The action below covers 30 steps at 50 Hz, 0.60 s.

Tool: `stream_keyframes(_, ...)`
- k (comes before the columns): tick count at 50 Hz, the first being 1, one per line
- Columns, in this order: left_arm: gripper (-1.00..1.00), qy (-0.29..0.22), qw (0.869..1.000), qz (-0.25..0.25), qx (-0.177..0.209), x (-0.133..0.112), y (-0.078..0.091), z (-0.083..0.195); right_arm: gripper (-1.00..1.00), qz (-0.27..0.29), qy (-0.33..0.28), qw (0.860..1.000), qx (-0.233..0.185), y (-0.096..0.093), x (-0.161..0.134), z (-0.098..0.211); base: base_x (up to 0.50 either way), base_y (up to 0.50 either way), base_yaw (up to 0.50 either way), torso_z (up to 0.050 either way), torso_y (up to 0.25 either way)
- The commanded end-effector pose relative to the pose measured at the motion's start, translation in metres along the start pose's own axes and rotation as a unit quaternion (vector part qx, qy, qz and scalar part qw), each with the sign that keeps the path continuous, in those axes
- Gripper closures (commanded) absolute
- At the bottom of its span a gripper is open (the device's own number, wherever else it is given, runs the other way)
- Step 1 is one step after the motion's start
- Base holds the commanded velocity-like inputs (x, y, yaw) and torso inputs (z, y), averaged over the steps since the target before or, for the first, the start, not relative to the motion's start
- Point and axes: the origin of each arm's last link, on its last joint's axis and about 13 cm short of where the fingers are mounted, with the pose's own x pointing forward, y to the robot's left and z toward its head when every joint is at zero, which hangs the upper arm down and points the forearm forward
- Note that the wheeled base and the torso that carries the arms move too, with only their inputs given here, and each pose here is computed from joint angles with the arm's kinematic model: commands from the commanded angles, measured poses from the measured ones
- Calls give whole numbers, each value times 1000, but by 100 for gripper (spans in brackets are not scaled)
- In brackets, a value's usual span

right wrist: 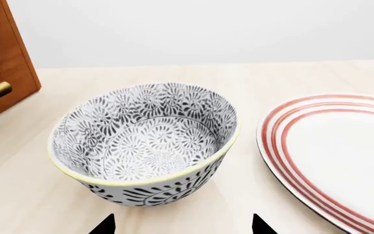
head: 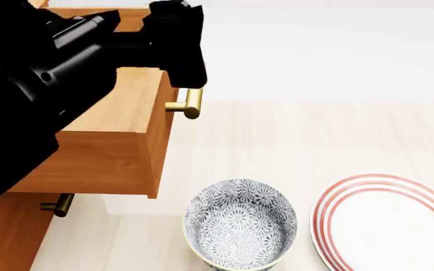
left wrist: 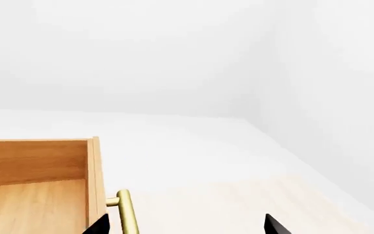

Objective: Open the top drawer of the cabinet.

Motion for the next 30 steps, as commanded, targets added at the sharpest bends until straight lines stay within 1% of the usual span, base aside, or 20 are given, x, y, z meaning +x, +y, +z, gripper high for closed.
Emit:
stream_keyframes(1,-100,-26,994,-100,22,-46,-13,-11,-100,5,-8,1000,1,2,1,1,0,0,0,0,0)
stream_keyframes(2,-100,-27,994,-105,24,-49,-14,-12,-100,5,-8,1000,1,2,2,1,0,0,0,0,0)
stream_keyframes(3,-100,-35,992,-113,38,-52,-15,-13,-100,5,-8,1000,1,2,1,1,0,0,0,0,0)
stream_keyframes(4,-100,-55,989,-117,66,-58,-16,-15,-100,5,-8,1000,0,2,1,1,0,0,0,0,0)
stream_keyframes(6,-100,-59,989,-120,69,-61,-17,-15,-100,5,-8,1000,0,2,1,1,0,0,0,0,0)
stream_keyframes(7,-100,-70,986,-126,80,-66,-18,-17,-100,6,-8,1000,0,2,1,1,0,0,0,0,0)
stream_keyframes(9,-100,-72,984,-140,79,-74,-19,-21,-100,6,-8,1000,0,2,1,1,0,0,0,0,0)
stream_keyframes(11,-100,-91,982,-134,95,-77,-19,-26,-100,6,-8,1000,-1,2,1,1,0,0,0,0,0)
stream_keyframes(12,-100,-92,981,-137,102,-79,-18,-31,-100,6,-8,1000,-1,2,1,1,0,0,0,0,0)
stream_keyframes(15,-100,-88,981,-139,100,-81,-15,-41,-100,6,-8,1000,-1,2,2,-1,0,0,0,0,0)
stream_keyframes(16,-100,-101,978,-145,110,-83,-14,-47,-100,6,-8,1000,-1,2,1,1,0,0,0,0,0)
stream_keyframes(21,-100,-123,973,-144,130,-86,-8,-61,-100,6,-7,1000,0,2,1,1,0,0,0,0,0)
stream_keyframes(22,-100,-132,970,-139,150,-86,-6,-68,-100,6,-7,1000,0,2,1,1,0,0,0,0,0)
stream_keyframes(24,-100,-140,967,-129,167,-86,-3,-75,-100,6,-6,1000,-1,2,0,1,0,0,0,0,0)
stream_keyframes(26,-100,-136,968,-129,165,-86,-1,-80,-100,6,-6,1000,-1,3,0,1,0,0,0,0,0)
stream_keyframes(29,-100,-138,967,-124,174,-85,3,-90,-100,6,-7,1000,-1,3,0,1,0,0,0,0,0)
stream_keyframes(30,-100,-145,965,-117,182,-84,4,-94,-100,6,-6,1000,-1,3,0,1,0,0,0,0,0)
